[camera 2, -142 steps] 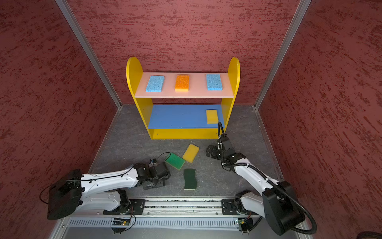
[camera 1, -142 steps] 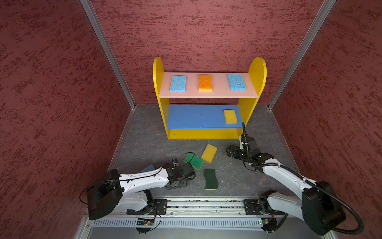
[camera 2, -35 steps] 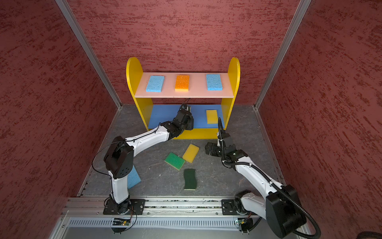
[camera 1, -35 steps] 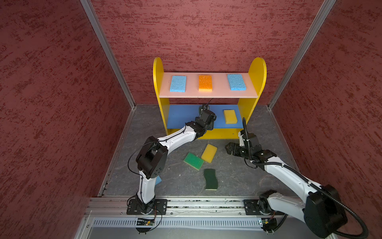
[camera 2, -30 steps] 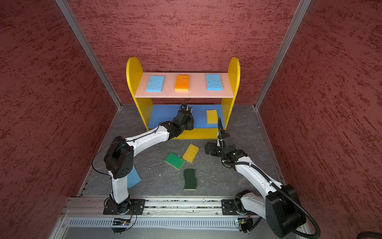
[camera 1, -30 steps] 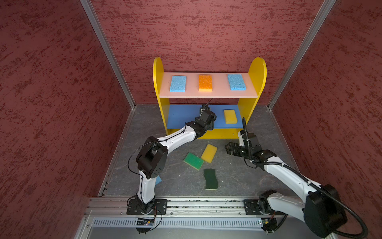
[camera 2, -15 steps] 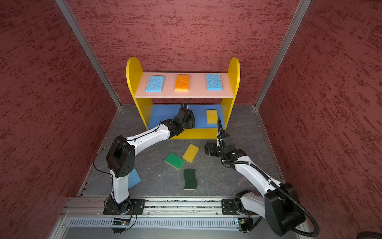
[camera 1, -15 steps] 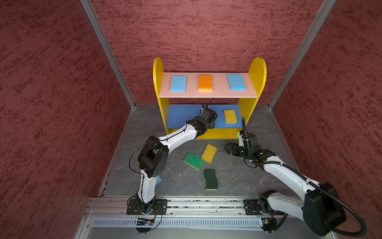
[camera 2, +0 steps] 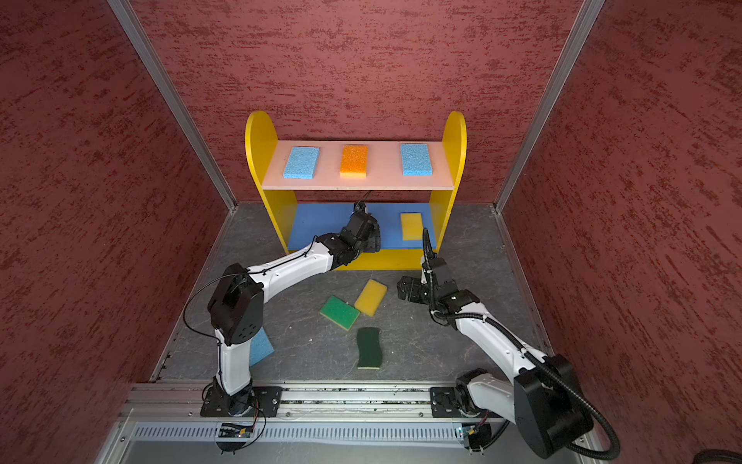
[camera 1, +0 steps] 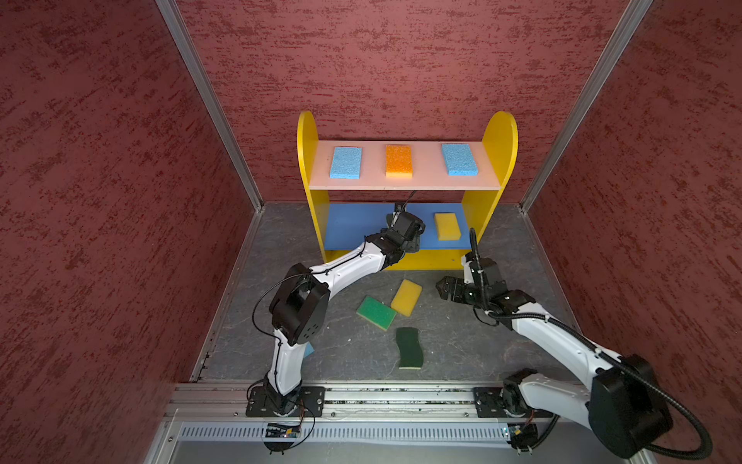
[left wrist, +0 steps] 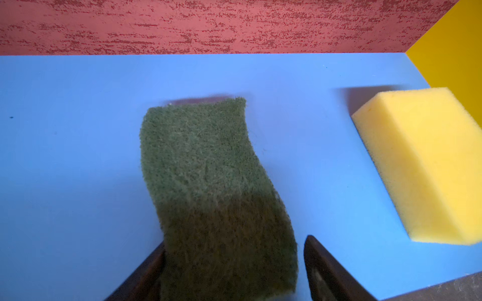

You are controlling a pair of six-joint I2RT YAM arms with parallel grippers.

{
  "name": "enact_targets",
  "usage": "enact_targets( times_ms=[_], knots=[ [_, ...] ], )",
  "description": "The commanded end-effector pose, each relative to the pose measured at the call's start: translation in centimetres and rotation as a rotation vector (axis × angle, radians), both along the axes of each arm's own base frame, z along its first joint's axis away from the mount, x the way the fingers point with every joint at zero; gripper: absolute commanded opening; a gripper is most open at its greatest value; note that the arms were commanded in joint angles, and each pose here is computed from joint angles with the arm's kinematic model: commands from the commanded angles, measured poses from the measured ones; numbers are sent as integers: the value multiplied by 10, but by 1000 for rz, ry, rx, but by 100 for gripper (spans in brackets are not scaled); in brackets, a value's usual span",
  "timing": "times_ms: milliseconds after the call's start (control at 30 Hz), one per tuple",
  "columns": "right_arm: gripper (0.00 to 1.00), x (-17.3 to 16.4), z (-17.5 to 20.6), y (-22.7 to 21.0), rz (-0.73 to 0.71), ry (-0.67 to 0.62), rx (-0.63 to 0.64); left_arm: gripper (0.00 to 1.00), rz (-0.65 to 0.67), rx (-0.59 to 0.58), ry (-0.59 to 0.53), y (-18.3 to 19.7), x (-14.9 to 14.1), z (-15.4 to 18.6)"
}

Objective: Arrange cleaning sponges on a shelf
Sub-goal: Place the cleaning sponge on the shelf, then pick up the cleaning sponge from the center of the table.

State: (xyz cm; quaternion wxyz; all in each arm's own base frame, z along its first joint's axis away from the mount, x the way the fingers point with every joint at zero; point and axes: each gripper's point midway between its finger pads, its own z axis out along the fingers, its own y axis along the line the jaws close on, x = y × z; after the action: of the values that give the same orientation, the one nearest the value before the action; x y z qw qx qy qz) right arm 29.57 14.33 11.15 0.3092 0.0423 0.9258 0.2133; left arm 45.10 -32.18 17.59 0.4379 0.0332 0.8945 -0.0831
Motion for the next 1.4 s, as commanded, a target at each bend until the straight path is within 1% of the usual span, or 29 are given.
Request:
enact_targets(
  times_ms=[0,167,300,467,633,700,800,1000,1133,1367],
  knots=[
    [98,3,7,6,16,-33,24,79,42,1,-34,12,-3,23],
    [98,2,2,6,16,-17,17,82,50,14,-67,22,-8,44],
    [98,2,1,5,10,-16,19,83,29,16,-90,26,-22,55],
    [98,2,2,4,6,-15,17,85,12,106,-130,32,-48,64],
    [98,4,4,4,-1,-17,17,86,-19,145,-126,37,-75,64],
    [98,3,6,5,2,-17,25,87,-27,151,-119,39,-87,60],
    [98,2,9,4,-13,-21,34,88,-66,153,-86,36,-106,45],
    [98,-2,18,-1,-35,-26,36,89,-119,218,-27,32,-135,16],
    [98,-6,25,-2,-44,-32,51,89,-163,247,2,27,-152,5],
    [99,-17,33,-10,-81,-59,76,89,-168,255,82,27,-171,-21]
  ],
)
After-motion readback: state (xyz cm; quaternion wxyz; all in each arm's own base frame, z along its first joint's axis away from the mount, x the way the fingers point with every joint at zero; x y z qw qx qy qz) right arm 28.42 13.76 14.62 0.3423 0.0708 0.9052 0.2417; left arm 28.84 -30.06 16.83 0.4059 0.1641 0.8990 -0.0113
